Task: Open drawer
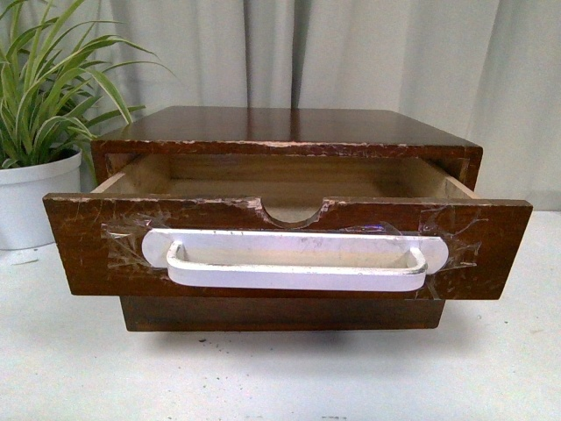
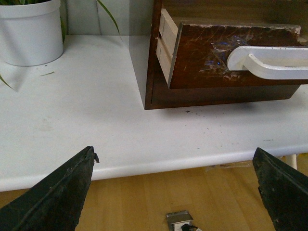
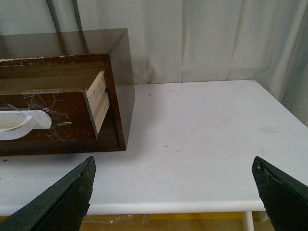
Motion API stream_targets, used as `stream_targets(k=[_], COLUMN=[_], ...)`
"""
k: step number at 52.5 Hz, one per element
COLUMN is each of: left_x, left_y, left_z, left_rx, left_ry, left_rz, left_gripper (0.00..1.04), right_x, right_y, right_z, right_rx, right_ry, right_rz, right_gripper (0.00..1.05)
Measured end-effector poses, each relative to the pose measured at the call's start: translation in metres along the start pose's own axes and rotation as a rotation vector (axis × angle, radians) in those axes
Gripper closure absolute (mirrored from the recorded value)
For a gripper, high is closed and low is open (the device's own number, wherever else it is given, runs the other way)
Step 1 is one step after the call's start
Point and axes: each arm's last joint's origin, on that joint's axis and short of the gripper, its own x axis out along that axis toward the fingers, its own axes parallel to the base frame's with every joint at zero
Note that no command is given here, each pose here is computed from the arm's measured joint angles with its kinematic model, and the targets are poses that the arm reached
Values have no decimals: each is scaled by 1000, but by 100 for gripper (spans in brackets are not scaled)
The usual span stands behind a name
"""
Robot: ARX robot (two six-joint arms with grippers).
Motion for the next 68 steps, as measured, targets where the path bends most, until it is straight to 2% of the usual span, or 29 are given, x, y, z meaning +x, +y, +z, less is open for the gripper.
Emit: stream_targets(k=[2,6,10,16,25,38,55,57,68], left_x=[0,0,-1,-1,1,0,0,0,0], left_y=[1,4,5,14,17,17,17,17,17], left_z=[-1,-3,-4,-7,-18,-18,-18,-18,-18], left_rx=[8,10,14,23,24,25,25,25,25], left_ry=[-64,-162,-173,-172,-173,-177,-177,-177,-177], left_rz=[46,112,115,96,123,124,124,123,123], left_gripper=[13,29,41,60,101,101,101,99,65], right_x=[0,0,1,2,2,2,2,2,2], right_y=[0,1,6,13,13,12,12,12,12], right_z=[0,-6,-10,-16,-23,-39,-39,-39,-39], right_rx=[-12,-27,-34,-36,-38,-42,-42,-42,-42], right_ry=[-22,-39,-39,-35,-38,-38,-40,-40,-40], right_rz=[-26,-73,-98,-56,-62,-62,-62,-62,-62], right_gripper=[14,30,43,62,101,104,104,99,67])
